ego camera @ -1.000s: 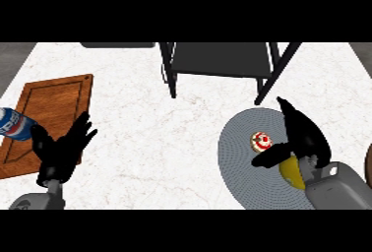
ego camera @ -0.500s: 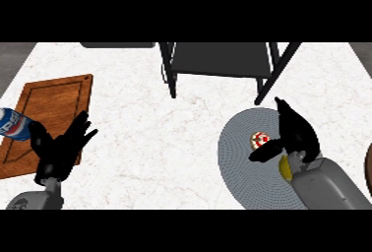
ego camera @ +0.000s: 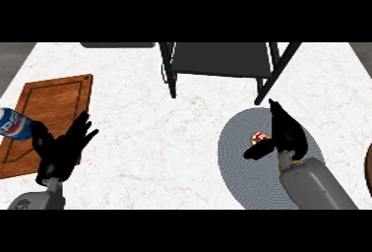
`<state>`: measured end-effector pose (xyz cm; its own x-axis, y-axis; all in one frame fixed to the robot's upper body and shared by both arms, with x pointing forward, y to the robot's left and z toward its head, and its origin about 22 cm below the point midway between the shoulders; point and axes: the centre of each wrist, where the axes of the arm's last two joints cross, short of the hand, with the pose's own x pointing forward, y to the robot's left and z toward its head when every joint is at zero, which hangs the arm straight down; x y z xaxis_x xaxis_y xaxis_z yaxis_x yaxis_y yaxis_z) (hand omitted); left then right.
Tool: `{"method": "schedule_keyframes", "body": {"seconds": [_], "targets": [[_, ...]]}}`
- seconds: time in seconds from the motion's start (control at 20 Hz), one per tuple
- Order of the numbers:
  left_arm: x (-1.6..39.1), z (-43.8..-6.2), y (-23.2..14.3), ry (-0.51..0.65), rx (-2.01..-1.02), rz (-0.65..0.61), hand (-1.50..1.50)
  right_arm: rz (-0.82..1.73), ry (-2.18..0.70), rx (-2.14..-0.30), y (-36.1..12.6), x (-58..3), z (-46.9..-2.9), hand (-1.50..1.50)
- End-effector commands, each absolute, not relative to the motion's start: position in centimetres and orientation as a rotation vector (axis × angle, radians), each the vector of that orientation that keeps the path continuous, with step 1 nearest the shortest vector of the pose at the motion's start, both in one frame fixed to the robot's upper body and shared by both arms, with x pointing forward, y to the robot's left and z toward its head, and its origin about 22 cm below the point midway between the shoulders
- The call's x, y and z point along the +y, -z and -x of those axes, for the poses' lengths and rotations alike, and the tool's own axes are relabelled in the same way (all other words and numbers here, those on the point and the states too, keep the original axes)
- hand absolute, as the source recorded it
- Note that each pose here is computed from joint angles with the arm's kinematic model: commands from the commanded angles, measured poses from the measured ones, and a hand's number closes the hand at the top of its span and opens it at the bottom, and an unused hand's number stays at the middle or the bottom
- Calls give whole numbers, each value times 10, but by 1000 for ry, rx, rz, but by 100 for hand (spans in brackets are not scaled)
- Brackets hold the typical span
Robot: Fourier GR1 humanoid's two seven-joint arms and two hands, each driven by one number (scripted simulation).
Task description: Pick the cupcake from the placemat and place it in the tiered shelf
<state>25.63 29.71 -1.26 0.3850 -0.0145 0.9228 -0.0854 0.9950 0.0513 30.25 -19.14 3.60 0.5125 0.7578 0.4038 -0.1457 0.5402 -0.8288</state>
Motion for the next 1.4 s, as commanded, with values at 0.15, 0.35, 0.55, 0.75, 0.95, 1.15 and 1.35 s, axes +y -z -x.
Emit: {"method": "schedule_keyframes", "body": {"seconds": [0.15,0.35,0.55,0.75,0.95,1.15,1.35], "targets": [[294,-251,26,-31,-1120,-99,0,717,-965,-816,-4,-177,-287,150],[309,-241,32,-41,-1100,-109,0,697,-840,-911,-11,-181,-292,150],[293,-253,39,-44,-1102,-108,0,685,-816,-1021,-31,-159,-294,150],[285,-243,26,-10,-1130,-58,0,565,-962,-1066,-46,-51,-286,150],[279,-257,20,11,-1142,-64,0,581,-1036,-1157,-72,-10,-293,150],[274,-250,28,-1,-1117,-72,0,567,-886,-1331,-104,15,-269,150],[289,-249,23,-24,-1113,-74,0,645,-797,-1503,-168,31,-259,150]]}}
